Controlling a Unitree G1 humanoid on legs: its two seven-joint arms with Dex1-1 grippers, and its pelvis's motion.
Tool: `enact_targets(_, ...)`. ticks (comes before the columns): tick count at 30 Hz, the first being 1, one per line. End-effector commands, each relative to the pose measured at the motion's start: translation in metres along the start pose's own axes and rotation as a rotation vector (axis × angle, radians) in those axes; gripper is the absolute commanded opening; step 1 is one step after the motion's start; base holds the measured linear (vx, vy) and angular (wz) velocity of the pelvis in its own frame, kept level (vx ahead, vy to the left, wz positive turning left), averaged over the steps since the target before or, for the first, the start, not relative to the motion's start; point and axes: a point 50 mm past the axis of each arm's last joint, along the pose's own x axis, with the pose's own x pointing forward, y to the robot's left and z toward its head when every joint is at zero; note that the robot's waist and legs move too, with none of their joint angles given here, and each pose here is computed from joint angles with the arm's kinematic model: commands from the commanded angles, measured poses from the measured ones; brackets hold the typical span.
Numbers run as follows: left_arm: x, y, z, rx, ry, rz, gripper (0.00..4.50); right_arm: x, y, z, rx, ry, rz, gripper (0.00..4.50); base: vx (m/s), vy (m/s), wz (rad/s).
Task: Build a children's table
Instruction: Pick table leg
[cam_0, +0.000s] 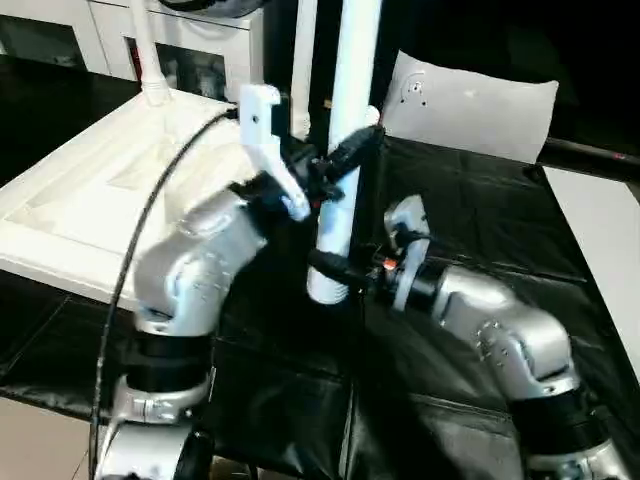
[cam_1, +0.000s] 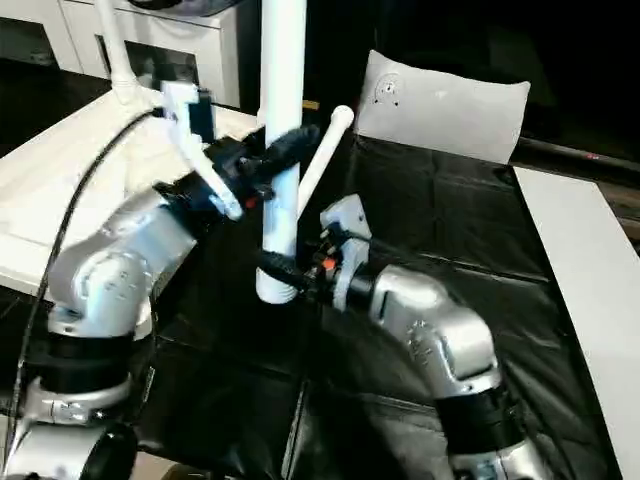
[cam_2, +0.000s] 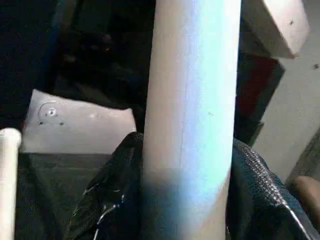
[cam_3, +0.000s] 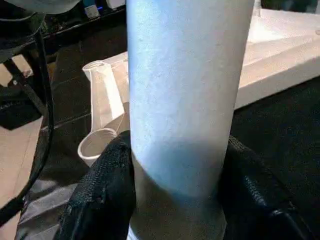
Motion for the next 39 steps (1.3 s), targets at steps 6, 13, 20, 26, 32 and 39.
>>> enact_targets(6,0.001,0.007,0.0,-0.006,0.011,0.1,1.83,0.002,0.007,0.017,-0.095,-0.058,-0.003,1.98,0.0,0.0,0.0)
enact_targets(13,0.0,0.006,-0.001,-0.007,0.015,0.111,1.82,0.003,0.007,0.018,-0.104,-0.06,-0.007,1.98,0.0,0.0,0.0)
enact_targets(20,-0.003,0.011,0.0,-0.016,0.02,0.135,1.82,0.001,0.007,0.021,-0.041,-0.072,0.006,2.33,0.0,0.0,0.0)
enact_targets(26,-0.004,0.018,0.009,-0.029,0.006,0.141,1.8,-0.011,0.001,0.034,-0.023,-0.114,0.029,3.01,0.0,0.0,0.0)
enact_targets(32,-0.005,0.021,0.02,-0.12,-0.017,0.084,1.8,-0.035,-0.012,0.054,0.014,-0.167,0.033,3.49,0.0,0.0,0.0)
enact_targets(39,-0.004,0.011,0.031,-0.18,-0.01,-0.107,1.8,-0.048,-0.018,0.058,0.008,-0.088,0.043,4.02,0.0,0.0,0.0)
